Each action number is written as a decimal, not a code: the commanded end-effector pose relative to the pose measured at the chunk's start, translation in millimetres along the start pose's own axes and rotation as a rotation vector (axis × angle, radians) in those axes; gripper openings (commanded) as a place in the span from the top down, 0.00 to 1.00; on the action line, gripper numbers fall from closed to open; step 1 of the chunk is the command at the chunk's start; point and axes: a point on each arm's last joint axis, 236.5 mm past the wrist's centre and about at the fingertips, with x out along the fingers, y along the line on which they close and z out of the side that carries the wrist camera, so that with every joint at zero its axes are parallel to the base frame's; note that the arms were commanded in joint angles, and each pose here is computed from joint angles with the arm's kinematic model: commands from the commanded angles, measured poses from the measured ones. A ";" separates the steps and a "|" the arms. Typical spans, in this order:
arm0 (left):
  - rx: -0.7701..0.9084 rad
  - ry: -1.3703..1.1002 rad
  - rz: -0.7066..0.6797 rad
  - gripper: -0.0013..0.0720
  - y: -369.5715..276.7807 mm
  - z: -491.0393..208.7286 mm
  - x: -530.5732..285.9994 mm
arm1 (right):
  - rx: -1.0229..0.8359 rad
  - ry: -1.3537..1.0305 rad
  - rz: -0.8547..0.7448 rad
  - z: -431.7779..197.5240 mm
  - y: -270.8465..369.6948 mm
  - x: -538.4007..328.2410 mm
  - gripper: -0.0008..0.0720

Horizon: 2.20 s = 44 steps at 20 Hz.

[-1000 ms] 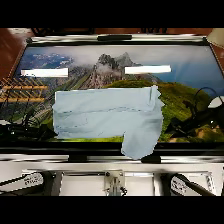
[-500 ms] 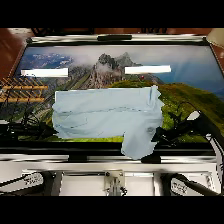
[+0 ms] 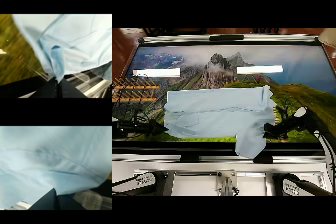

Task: Fold the shirts.

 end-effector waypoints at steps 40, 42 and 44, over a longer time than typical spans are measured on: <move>0.005 -0.102 0.026 0.18 -120.9 196.8 -38.5 | -0.017 -0.262 0.160 235.3 7.1 -46.6 0.08; 0.011 -0.095 0.026 0.18 -124.1 195.5 -35.2 | -0.019 -0.263 0.153 240.3 11.0 -34.1 0.08; 0.020 -0.086 0.025 0.18 -127.7 193.8 -31.4 | -0.023 -0.248 0.150 241.8 18.9 -18.3 0.08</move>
